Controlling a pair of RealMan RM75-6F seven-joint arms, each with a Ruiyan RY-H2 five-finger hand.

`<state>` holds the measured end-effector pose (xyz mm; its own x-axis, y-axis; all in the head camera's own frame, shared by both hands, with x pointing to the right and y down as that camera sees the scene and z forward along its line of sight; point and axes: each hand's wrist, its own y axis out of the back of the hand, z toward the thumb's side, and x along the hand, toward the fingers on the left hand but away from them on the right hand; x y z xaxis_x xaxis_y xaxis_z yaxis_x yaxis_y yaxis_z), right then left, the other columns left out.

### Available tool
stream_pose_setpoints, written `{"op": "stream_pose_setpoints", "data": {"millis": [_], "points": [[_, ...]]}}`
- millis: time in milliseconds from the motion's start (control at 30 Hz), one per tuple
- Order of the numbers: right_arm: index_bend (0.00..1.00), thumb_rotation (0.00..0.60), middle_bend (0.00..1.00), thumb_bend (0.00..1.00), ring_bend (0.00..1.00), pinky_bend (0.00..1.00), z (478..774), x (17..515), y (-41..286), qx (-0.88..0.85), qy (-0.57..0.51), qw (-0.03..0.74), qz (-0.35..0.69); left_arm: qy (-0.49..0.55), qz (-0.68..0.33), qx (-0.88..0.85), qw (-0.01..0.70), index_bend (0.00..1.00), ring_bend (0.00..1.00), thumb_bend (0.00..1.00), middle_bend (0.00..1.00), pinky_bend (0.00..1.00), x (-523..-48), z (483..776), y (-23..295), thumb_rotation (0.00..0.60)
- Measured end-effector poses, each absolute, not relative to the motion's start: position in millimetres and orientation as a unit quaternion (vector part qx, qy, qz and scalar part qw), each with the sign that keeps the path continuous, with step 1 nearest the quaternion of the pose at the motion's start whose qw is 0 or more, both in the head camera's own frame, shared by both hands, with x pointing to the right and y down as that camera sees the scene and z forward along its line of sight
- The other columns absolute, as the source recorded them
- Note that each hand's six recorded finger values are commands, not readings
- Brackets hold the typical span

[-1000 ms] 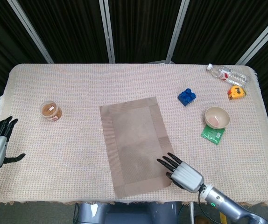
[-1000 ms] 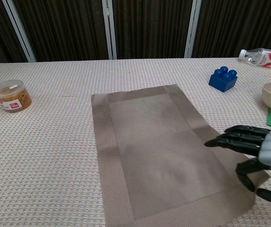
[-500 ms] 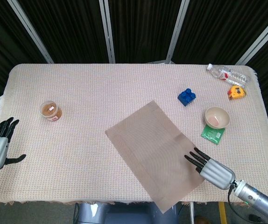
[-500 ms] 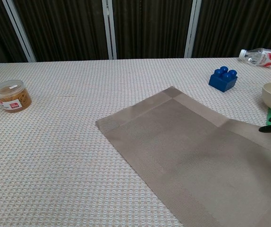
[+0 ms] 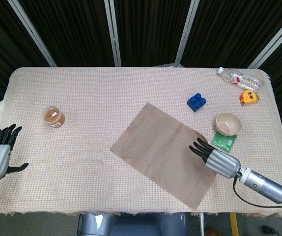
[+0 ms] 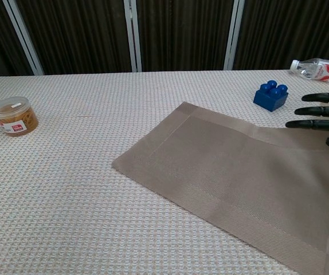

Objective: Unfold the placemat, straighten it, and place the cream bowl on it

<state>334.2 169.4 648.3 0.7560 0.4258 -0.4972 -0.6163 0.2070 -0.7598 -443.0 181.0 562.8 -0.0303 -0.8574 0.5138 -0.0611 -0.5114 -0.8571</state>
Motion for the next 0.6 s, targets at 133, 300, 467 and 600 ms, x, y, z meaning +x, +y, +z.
{"op": "stream_pose_setpoints", "data": {"millis": [133, 300, 467, 600], "points": [[0.68, 0.6, 0.01, 0.34, 0.0, 0.0, 650.6, 325.2, 157.1, -0.515, 0.092, 0.785, 0.331, 0.372, -0.612, -0.617, 0.325, 0.0, 0.0, 0.07, 0.0, 0.0, -442.6, 562.9, 180.8, 0.6], [0.25, 0.6, 0.0, 0.08, 0.0, 0.0, 654.0, 319.3, 146.3, -0.5, 0.093, 0.793, 0.335, 0.372, -0.612, -0.617, 0.325, 0.0, 0.0, 0.07, 0.0, 0.0, -443.6, 562.6, 181.3, 0.6], [0.0, 0.6, 0.0, 0.0, 0.0, 0.0, 649.9, 321.1, 141.4, -0.505, 0.059, 0.784, 0.355, 0.373, -0.613, -0.616, 0.325, 0.0, 0.0, 0.07, 0.0, 0.0, -445.5, 562.1, 181.0, 0.6], [0.0, 0.6, 0.0, 0.0, 0.0, 0.0, 632.9, 319.6, 142.4, -0.529, -0.011, 0.768, 0.361, 0.373, -0.612, -0.617, 0.325, 0.0, 0.0, 0.07, 0.0, 0.0, -445.7, 562.1, 180.9, 0.6]]}}
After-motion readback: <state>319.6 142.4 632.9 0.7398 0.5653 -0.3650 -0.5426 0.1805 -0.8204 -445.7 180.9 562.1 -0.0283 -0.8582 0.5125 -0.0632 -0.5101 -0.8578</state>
